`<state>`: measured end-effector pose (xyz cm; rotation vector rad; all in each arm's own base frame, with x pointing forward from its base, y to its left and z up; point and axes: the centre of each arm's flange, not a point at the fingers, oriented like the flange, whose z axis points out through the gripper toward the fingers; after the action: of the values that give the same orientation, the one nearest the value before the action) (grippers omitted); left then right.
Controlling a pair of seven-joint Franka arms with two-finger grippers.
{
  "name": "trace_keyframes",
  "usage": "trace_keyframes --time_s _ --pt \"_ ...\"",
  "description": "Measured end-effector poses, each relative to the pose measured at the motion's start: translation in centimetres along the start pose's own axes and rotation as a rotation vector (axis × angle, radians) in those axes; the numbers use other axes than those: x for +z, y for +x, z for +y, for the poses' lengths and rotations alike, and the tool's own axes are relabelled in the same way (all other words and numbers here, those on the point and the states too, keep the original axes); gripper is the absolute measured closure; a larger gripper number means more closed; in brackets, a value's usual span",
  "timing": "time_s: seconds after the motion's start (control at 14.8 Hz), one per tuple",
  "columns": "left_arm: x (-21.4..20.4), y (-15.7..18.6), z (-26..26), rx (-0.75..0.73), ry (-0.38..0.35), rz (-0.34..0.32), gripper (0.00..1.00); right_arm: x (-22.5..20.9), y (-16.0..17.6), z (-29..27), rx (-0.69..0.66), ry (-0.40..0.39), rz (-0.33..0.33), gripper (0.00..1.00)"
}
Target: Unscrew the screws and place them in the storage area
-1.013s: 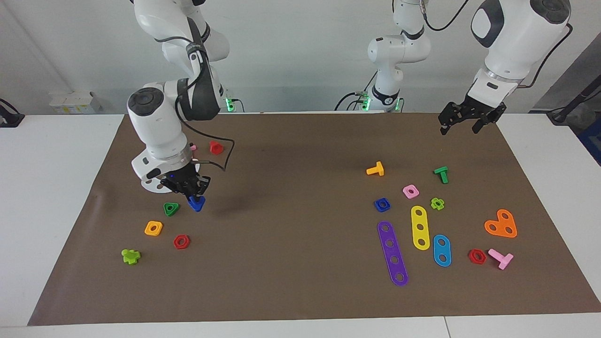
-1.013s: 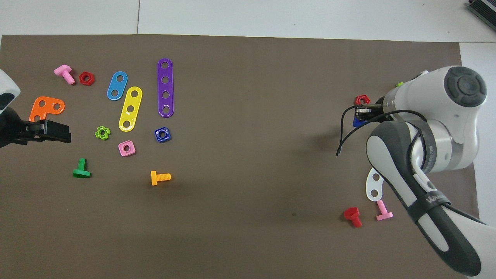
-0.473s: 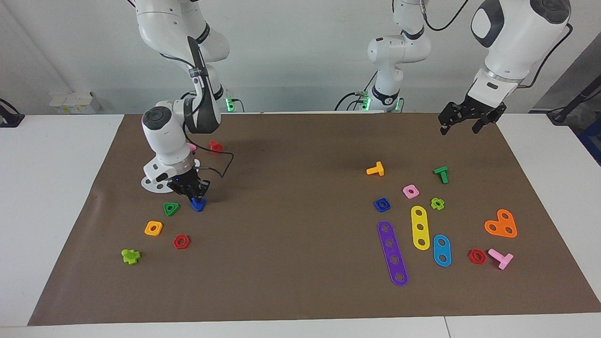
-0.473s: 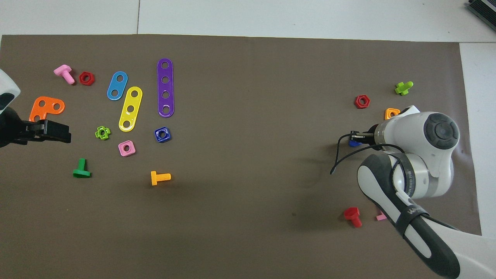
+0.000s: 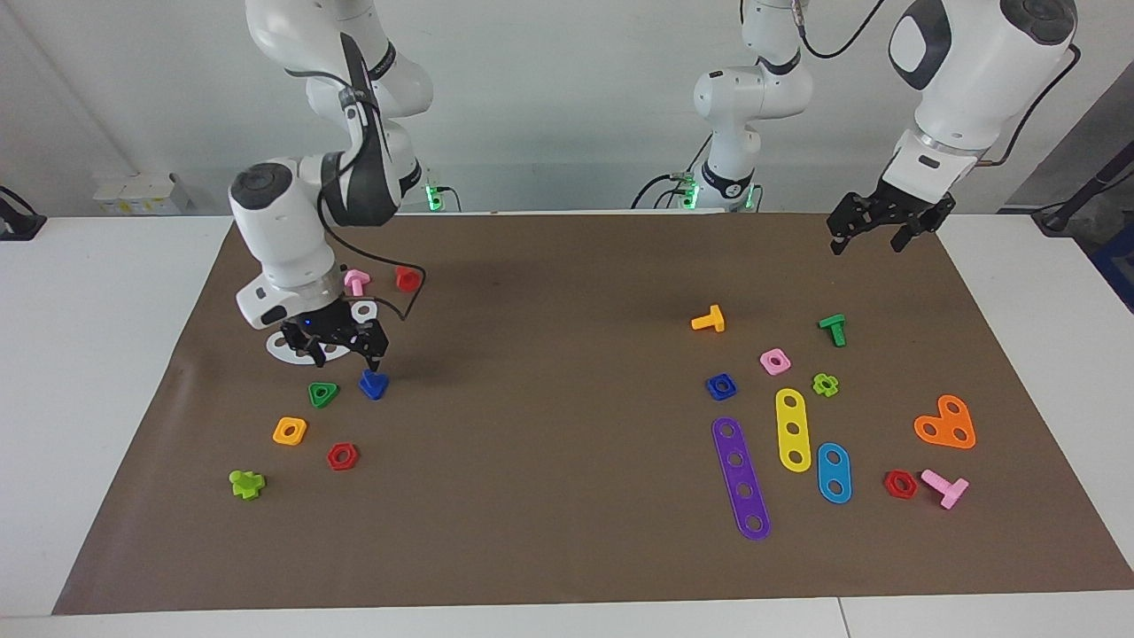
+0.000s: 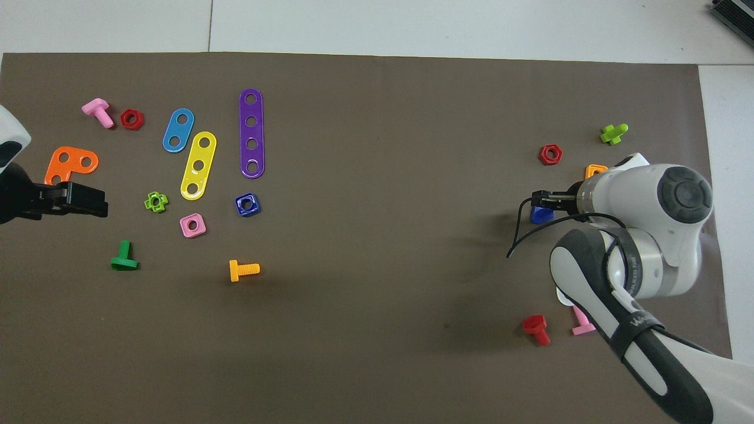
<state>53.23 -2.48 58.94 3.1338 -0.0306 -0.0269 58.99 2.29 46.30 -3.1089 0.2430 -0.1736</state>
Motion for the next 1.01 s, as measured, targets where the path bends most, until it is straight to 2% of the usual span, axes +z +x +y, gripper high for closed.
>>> trace_keyframes --time_s 0.27,0.47,0.61,1.01 --pt "0.0 0.0 0.0 0.000 0.000 0.000 0.00 -12.3 0.4 2.0 0.032 -0.018 -0.083 0.00" --pt "0.0 0.0 0.0 0.000 0.000 0.000 0.00 -17.5 -1.1 1.7 0.022 -0.029 -0.150 0.00" --pt "0.0 0.0 0.0 0.000 0.000 0.000 0.00 -18.5 -1.4 1.5 -0.031 -0.028 -0.161 0.00" --pt "0.0 0.0 0.0 0.000 0.000 0.000 0.00 -15.7 -2.0 2.2 -0.083 -0.036 -0.200 0.00"
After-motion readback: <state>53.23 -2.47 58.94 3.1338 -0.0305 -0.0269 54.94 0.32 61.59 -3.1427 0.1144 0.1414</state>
